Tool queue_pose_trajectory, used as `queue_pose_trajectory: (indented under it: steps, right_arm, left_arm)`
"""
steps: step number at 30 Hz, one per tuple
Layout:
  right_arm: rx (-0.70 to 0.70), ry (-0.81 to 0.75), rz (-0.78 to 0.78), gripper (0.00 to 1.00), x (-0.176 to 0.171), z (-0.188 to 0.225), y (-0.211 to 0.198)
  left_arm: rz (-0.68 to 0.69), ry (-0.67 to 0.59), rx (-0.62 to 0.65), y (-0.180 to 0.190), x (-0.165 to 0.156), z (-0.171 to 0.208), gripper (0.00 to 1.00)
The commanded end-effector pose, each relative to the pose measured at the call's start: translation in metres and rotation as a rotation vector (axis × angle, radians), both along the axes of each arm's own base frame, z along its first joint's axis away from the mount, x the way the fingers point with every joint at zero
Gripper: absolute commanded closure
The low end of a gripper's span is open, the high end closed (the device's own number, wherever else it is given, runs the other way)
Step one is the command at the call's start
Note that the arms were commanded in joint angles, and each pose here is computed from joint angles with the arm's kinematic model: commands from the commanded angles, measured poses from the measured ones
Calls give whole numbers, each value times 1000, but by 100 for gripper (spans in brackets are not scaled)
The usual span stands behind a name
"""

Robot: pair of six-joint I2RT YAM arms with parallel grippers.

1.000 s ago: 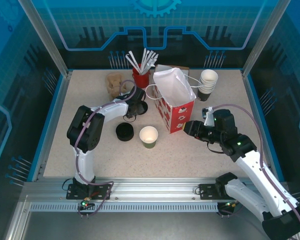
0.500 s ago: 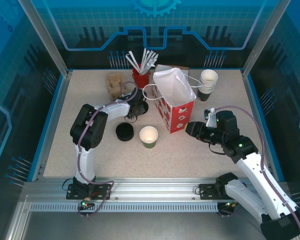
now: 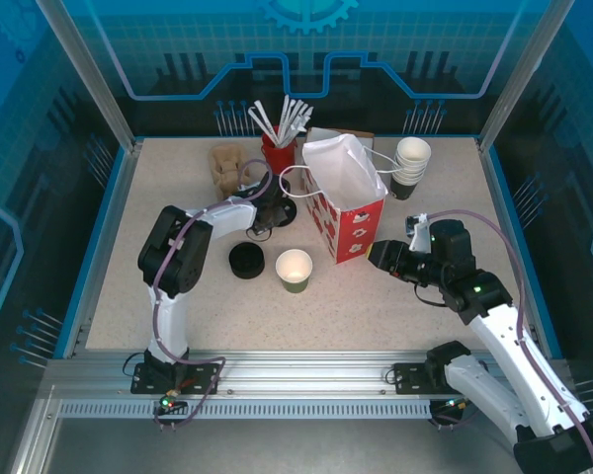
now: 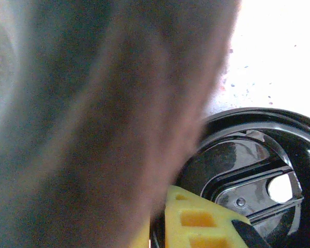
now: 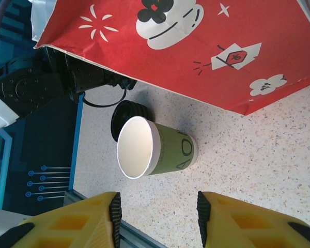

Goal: Pack the takeout coffee

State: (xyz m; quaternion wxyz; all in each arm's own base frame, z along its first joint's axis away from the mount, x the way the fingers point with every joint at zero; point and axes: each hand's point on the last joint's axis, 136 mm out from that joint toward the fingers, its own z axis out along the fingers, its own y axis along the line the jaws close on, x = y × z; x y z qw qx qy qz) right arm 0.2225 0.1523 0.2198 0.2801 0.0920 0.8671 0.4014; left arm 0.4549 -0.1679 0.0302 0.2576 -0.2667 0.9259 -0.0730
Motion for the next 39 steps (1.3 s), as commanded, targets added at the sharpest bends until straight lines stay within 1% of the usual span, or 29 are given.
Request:
queue_pose_trajectory:
  steps: [1, 6, 14, 18, 19, 24, 27, 31, 34, 39]
  right_arm:
    - [5, 3, 14, 54, -5, 0, -1]
    - [7, -24, 13, 54, -7, 10, -3]
    - [24, -61, 47, 54, -8, 32, 6]
    - [19, -67, 87, 52, -8, 42, 21]
    - [21, -93, 97, 52, -7, 56, 26]
    - [3, -122, 151, 51, -6, 82, 49]
    - [-2, -126, 197, 51, -7, 94, 67]
    - [3, -130, 261, 49, -11, 106, 93]
    - [-4, -132, 295, 48, -12, 108, 109]
    - [-36, -114, 333, 45, -15, 98, 127]
  left_arm:
    - [-34, -63, 5, 1, 0, 36, 89]
    - [-75, -103, 20, 2, -12, 70, 88]
    - [-103, -150, 52, 22, -49, 121, 88]
    - [-127, -168, 58, 32, -74, 146, 88]
    - [-133, -173, 62, 35, -81, 153, 88]
    - [-202, -191, 86, 40, -120, 181, 88]
    - [-255, -204, 98, 37, -146, 195, 87]
    - [-324, -206, 100, 26, -178, 203, 88]
    - [-362, -209, 79, 14, -196, 206, 88]
    - [-412, -208, 43, -6, -213, 208, 88]
